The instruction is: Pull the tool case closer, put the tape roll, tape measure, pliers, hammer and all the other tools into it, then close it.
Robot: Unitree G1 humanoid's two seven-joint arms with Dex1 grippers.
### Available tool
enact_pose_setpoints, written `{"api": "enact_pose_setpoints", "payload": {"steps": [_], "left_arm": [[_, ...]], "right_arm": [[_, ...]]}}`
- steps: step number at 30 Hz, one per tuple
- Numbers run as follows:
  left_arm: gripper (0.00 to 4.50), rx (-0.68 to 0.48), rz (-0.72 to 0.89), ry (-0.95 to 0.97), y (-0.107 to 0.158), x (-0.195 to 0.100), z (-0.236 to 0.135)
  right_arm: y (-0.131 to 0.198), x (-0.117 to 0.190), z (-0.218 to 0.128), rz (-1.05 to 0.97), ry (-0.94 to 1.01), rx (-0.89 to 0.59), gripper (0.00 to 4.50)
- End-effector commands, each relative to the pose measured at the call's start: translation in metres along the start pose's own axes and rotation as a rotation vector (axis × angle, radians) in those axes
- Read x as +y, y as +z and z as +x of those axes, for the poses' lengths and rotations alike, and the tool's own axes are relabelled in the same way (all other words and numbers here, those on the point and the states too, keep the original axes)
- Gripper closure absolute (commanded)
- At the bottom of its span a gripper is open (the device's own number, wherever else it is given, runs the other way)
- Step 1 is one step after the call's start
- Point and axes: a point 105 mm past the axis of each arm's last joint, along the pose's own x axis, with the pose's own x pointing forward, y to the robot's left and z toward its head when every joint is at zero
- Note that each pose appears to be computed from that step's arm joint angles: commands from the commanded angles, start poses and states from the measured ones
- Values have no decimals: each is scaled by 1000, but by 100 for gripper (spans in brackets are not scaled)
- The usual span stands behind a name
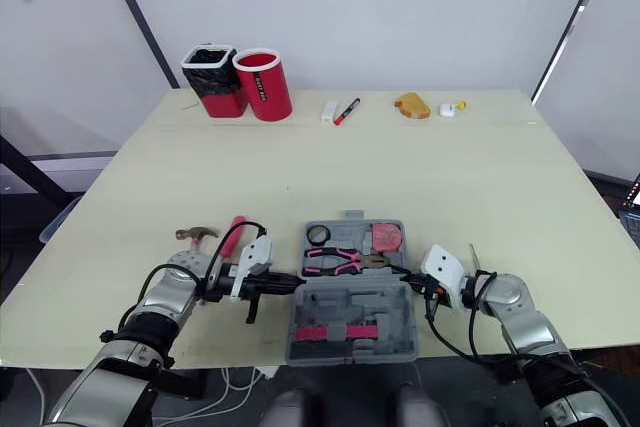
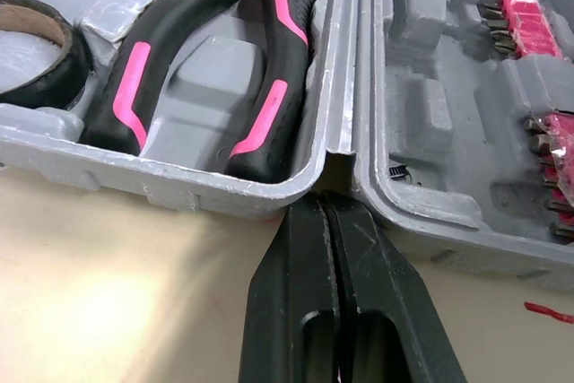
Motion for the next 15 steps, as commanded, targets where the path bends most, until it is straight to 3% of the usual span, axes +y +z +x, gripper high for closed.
{"api": "enact_pose_setpoints", "payload": {"steps": [1, 15], "left_arm": [[446, -35, 71, 14, 16, 7, -1], [446, -37, 84, 73, 22, 21, 0]], "right_arm": [[22, -2, 8, -53, 0, -76, 450], [26, -10, 12, -47, -25, -86, 450]]}}
